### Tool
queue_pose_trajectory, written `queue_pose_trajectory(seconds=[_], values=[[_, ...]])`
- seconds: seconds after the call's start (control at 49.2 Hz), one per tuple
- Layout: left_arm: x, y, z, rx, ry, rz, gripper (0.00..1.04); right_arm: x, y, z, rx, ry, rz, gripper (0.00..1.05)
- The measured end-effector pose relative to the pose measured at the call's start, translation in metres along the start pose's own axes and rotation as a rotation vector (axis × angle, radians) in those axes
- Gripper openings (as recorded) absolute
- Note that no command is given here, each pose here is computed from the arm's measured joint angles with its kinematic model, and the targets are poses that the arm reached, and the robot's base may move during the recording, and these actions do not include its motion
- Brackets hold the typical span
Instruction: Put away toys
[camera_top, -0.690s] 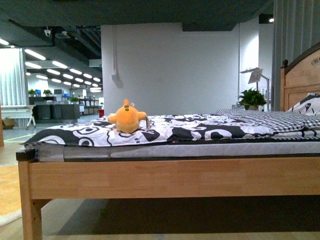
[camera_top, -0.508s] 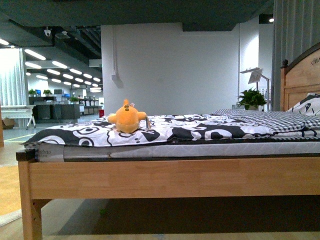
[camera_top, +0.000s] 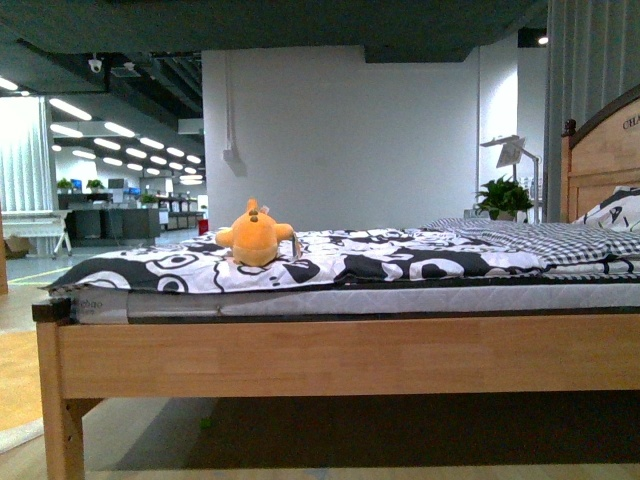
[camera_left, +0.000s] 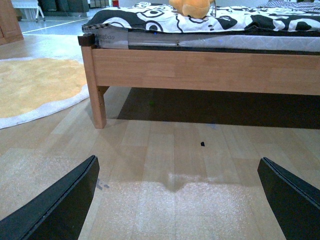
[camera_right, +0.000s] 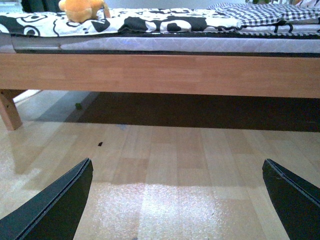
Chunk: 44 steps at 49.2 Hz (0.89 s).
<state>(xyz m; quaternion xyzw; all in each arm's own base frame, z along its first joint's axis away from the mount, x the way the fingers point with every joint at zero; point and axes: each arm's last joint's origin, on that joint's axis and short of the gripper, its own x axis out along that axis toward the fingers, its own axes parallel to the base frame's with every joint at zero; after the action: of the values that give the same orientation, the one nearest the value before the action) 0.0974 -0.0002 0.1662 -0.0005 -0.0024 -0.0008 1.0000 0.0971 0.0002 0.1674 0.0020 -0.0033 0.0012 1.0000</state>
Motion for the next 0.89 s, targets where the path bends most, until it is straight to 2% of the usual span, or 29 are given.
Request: queue_pose_trajectory(seconds=[0.894], values=[[0.0000,0.0000,0.0000,0.000,0.000,0.000,0.99,0.0000,0.0000,0.0000,0.000,0.000,0.000,1.04]])
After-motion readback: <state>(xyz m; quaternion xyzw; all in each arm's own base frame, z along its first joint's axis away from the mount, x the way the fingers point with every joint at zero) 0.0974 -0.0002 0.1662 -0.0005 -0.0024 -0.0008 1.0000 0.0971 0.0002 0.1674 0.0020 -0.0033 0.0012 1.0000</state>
